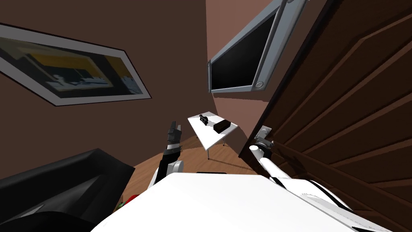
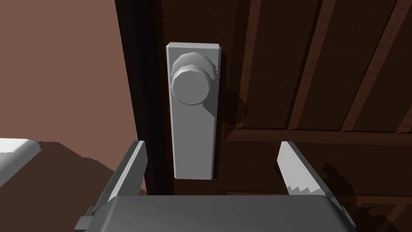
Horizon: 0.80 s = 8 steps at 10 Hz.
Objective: Pull the door open
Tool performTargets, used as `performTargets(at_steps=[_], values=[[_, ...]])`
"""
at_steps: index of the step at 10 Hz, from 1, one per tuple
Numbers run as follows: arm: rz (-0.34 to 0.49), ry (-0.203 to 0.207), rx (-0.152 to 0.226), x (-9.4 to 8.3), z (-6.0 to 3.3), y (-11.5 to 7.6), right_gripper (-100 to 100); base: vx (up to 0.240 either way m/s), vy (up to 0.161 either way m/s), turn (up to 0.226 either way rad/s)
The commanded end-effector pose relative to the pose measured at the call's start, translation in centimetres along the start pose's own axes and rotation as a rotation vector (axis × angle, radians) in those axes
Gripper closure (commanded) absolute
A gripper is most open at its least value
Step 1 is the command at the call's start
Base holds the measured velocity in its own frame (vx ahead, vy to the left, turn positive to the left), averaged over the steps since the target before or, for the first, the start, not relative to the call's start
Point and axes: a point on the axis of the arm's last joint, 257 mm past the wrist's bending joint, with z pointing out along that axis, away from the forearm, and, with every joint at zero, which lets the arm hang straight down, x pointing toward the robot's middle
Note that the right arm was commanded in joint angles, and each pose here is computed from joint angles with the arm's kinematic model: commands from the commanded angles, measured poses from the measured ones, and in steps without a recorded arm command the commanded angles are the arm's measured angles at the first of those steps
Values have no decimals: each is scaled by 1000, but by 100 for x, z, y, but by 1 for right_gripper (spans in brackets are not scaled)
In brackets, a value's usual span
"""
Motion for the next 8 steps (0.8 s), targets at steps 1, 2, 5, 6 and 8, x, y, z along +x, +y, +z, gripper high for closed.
performTargets(at_steps=[1, 2, 5, 6, 8], values=[[2, 0, -16, 6, 72, 218, -100, 123, -40, 98], [2, 1, -24, 14, 114, 336, -100, 161, -70, 71], [3, 1, -34, 25, 159, 466, -100, 91, -63, 16], [3, 2, -38, 30, 176, 517, -100, 167, -127, 36], [3, 2, -43, 37, 198, 585, -100, 189, -135, 3]])
